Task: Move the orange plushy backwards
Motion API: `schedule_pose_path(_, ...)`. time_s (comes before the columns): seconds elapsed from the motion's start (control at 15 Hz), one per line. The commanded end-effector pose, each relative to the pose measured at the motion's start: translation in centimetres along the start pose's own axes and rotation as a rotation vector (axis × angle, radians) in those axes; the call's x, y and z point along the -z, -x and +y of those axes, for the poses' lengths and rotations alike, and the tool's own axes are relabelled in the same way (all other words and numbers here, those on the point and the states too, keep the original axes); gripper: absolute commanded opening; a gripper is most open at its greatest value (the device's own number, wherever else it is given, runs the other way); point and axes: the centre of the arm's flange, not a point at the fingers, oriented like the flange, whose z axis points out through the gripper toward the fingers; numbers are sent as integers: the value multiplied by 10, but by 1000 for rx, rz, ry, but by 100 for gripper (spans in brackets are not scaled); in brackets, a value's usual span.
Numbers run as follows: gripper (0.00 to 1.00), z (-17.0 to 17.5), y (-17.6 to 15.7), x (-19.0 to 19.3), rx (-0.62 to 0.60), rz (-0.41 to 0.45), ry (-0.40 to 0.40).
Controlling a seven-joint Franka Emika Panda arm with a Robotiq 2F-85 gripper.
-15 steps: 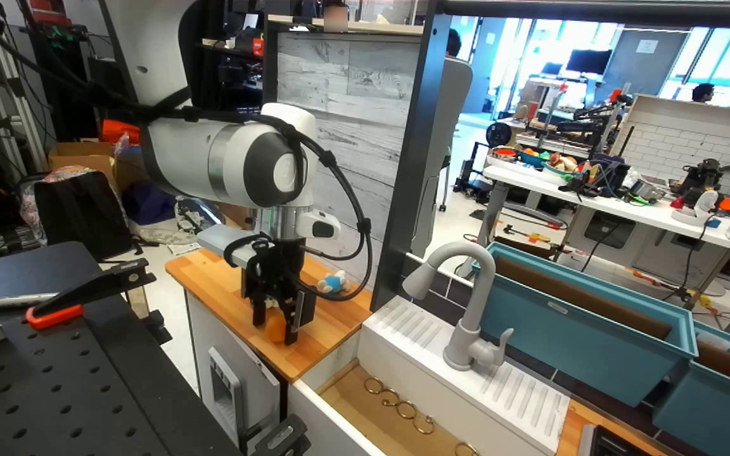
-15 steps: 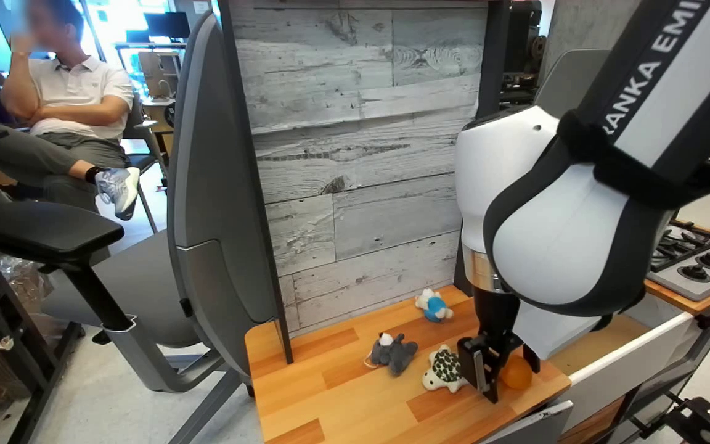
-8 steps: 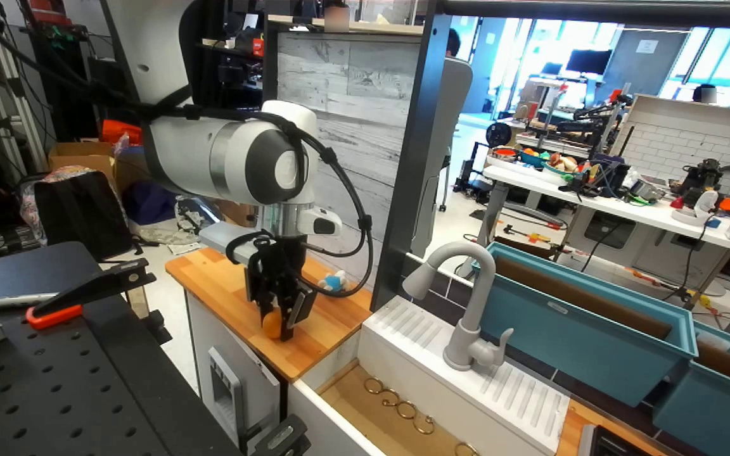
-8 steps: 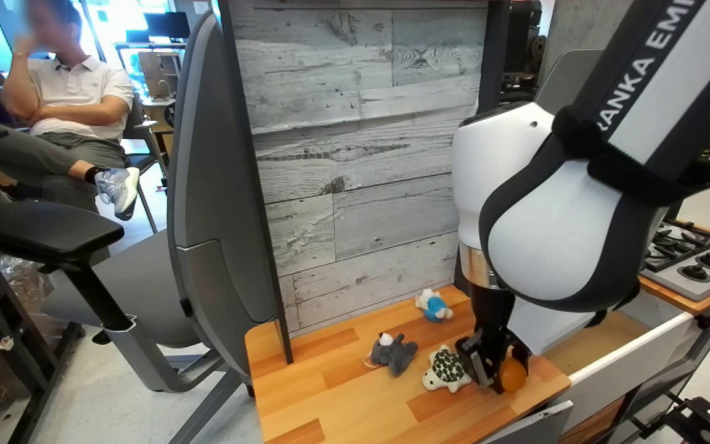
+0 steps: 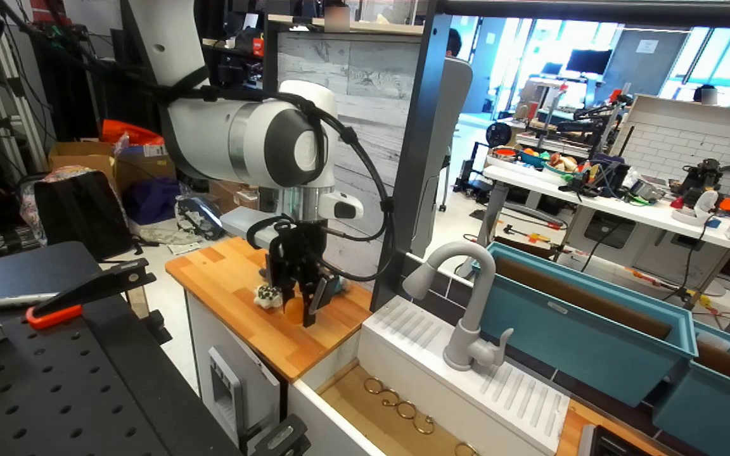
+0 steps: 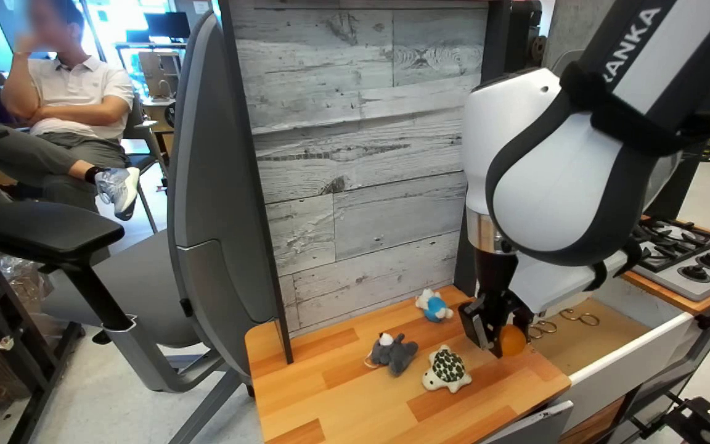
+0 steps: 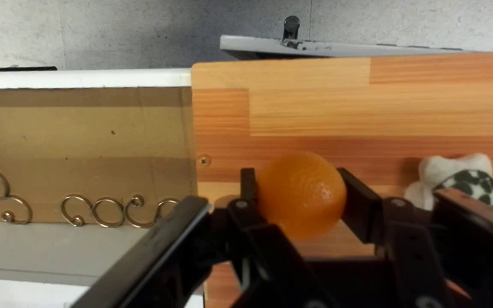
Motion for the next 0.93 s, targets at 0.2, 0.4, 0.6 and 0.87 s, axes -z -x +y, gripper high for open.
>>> schedule_pose_path(0.2, 22, 24, -15, 5, -64, -2, 8)
schedule_pose_path(0.4, 22, 19, -24, -1, -65, 8, 13)
schedule_pose_path(0.6, 22, 20, -37, -3, -90, 32, 6)
schedule_pose_path(0.87, 22, 21, -53, -14, -115, 33, 10)
